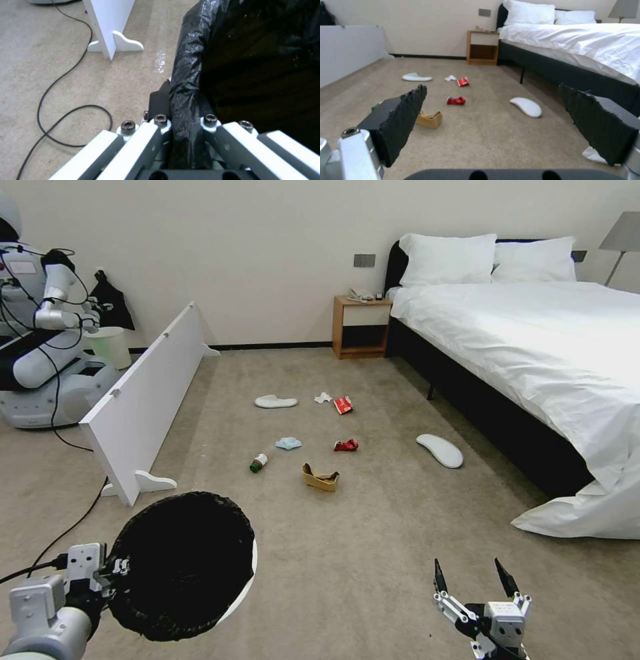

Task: Pick up the trash bin, then pick up the garbage from the floor and place it into the trash bin.

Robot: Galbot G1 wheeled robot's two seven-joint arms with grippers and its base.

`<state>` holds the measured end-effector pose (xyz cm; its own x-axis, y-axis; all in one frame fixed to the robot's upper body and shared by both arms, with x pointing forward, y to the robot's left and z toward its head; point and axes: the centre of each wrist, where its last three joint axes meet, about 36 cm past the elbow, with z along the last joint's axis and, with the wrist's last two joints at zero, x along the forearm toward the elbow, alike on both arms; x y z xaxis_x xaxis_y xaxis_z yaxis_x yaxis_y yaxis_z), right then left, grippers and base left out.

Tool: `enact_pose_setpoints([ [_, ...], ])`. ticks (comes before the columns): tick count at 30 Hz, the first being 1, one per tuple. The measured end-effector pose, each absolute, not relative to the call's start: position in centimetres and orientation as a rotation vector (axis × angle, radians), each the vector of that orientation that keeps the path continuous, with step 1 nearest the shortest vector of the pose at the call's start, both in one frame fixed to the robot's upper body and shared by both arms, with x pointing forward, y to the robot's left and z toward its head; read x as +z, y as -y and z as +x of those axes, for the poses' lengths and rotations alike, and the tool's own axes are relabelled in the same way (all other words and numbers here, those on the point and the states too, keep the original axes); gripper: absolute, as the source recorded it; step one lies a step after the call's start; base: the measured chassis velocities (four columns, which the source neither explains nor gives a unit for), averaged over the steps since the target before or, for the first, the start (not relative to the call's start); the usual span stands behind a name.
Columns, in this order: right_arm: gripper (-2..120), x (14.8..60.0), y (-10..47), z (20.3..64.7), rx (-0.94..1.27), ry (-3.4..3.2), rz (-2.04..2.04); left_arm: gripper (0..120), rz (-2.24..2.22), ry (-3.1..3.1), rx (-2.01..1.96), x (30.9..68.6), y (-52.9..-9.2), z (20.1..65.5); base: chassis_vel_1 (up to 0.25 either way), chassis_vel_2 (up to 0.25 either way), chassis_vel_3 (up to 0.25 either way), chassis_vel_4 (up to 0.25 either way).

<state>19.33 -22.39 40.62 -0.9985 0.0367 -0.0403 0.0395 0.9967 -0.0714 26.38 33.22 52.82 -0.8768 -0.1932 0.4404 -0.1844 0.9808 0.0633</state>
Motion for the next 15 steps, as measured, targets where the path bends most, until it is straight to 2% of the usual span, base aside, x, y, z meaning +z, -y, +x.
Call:
enact_pose_setpoints([
  [5, 100, 40.37, 22.45, 19.37, -0.11, -3.096, 0.061, 3, 0.261, 2.664, -0.021, 52.69, -33.21, 26.24, 0.0, 0.0, 0.0, 0.0],
  [9, 100, 40.31, 22.45, 19.34, -0.111, -3.094, 0.062, 3, 0.263, 2.668, -0.018, 52.76, -33.29, 26.3, -0.055, 0.073, 0.06, -0.073],
  [15, 100, 40.3, 22.39, 19.31, -0.111, -3.093, 0.061, 3, 0.277, 2.664, -0.016, 52.59, -33.66, 26.39, -0.154, 0.141, 0.154, -0.167],
])
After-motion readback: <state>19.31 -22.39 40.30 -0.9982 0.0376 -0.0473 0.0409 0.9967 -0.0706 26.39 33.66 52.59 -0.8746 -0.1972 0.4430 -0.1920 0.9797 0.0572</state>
